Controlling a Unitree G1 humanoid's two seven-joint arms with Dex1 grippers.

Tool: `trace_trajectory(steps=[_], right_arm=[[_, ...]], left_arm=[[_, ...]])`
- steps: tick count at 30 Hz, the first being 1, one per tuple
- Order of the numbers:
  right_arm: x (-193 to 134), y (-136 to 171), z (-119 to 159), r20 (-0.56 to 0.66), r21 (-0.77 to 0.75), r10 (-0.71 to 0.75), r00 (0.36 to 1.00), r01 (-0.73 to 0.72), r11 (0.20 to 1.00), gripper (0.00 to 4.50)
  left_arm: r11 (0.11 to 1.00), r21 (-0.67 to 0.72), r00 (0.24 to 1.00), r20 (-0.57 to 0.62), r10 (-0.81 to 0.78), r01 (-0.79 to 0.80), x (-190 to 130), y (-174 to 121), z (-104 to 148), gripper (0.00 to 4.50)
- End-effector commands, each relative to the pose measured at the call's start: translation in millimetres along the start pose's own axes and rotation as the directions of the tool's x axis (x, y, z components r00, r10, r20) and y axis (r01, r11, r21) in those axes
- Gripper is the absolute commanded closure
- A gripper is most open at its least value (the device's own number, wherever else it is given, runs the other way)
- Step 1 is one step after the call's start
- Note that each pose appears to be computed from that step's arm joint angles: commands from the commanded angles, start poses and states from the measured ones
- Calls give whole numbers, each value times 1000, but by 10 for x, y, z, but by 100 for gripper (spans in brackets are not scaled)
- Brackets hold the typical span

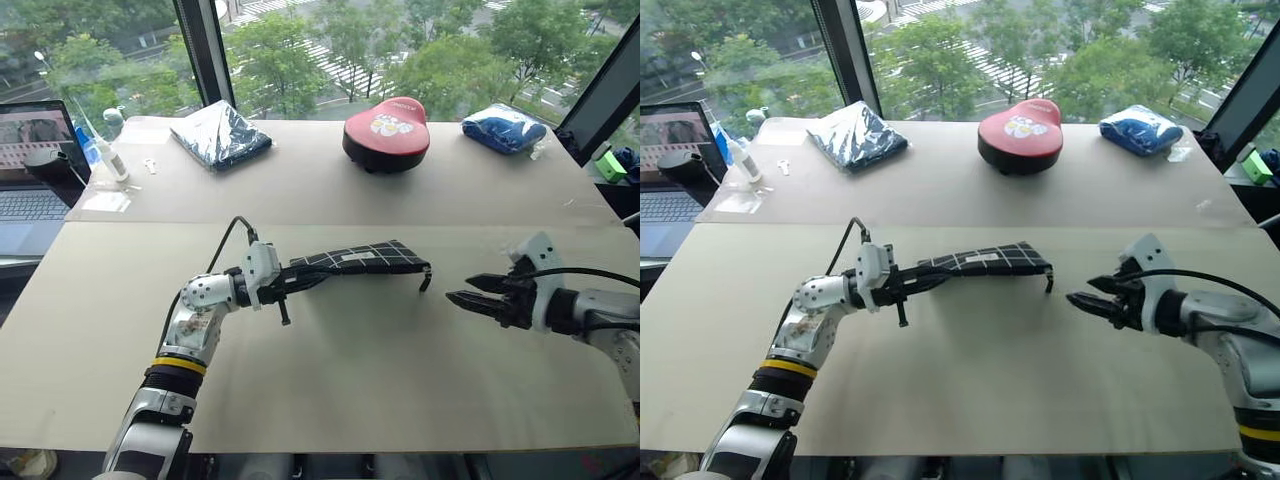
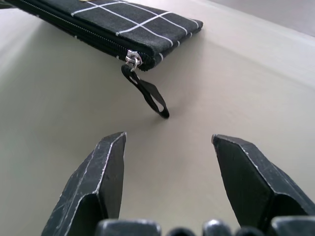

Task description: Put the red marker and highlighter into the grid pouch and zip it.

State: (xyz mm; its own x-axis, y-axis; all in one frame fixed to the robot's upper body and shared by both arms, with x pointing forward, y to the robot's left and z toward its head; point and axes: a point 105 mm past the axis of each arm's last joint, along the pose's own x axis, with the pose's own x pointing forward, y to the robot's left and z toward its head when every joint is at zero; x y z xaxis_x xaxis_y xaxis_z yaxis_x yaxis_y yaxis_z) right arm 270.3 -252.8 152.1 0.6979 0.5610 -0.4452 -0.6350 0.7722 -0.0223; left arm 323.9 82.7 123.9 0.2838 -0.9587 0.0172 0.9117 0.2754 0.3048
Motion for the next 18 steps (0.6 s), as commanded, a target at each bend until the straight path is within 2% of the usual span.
trace_trajectory(steps=[1, 4, 5, 6, 7, 10, 11, 14, 16, 18], right_arm=[[-300, 98, 269, 112, -64, 26, 993, -19, 998, 134], [-352, 137, 271, 136, -57, 25, 990, -17, 998, 134], [-351, 143, 257, 137, -53, 23, 990, -16, 998, 134], [-335, 149, 235, 136, -48, 21, 990, -14, 999, 134], [-323, 155, 221, 135, -45, 20, 991, -14, 999, 134], [-280, 169, 176, 132, -40, 18, 991, -13, 999, 134], [-255, 168, 151, 130, -31, 21, 991, -17, 999, 134], [-195, 129, 99, 121, -16, 25, 992, -24, 1000, 134], [-152, 90, 85, 116, -16, 29, 993, -27, 1000, 134], [-107, 16, 88, 126, -28, 24, 992, -20, 999, 134]], left_arm=[[995, 36, 995, -4, -97, 97, 15, -56, 64, 349], [982, 39, 983, -17, -182, 183, -25, -161, 63, 242], [981, 37, 982, -15, -189, 189, -38, -167, 74, 224], [982, 39, 983, -11, -182, 182, -57, -153, 90, 171], [983, 39, 984, -8, -178, 178, -71, -145, 101, 149], [986, 12, 986, 2, -167, 166, -138, -130, 145, 44], [990, -49, 991, 29, -127, 129, -200, -77, 227, 4], [976, -217, 999, 20, -30, 34, -396, 29, 357, 4], [942, -326, 997, -42, 68, -78, -554, 118, 339, 4], [890, -351, 955, -167, 247, -292, -801, 251, 224, 4]])
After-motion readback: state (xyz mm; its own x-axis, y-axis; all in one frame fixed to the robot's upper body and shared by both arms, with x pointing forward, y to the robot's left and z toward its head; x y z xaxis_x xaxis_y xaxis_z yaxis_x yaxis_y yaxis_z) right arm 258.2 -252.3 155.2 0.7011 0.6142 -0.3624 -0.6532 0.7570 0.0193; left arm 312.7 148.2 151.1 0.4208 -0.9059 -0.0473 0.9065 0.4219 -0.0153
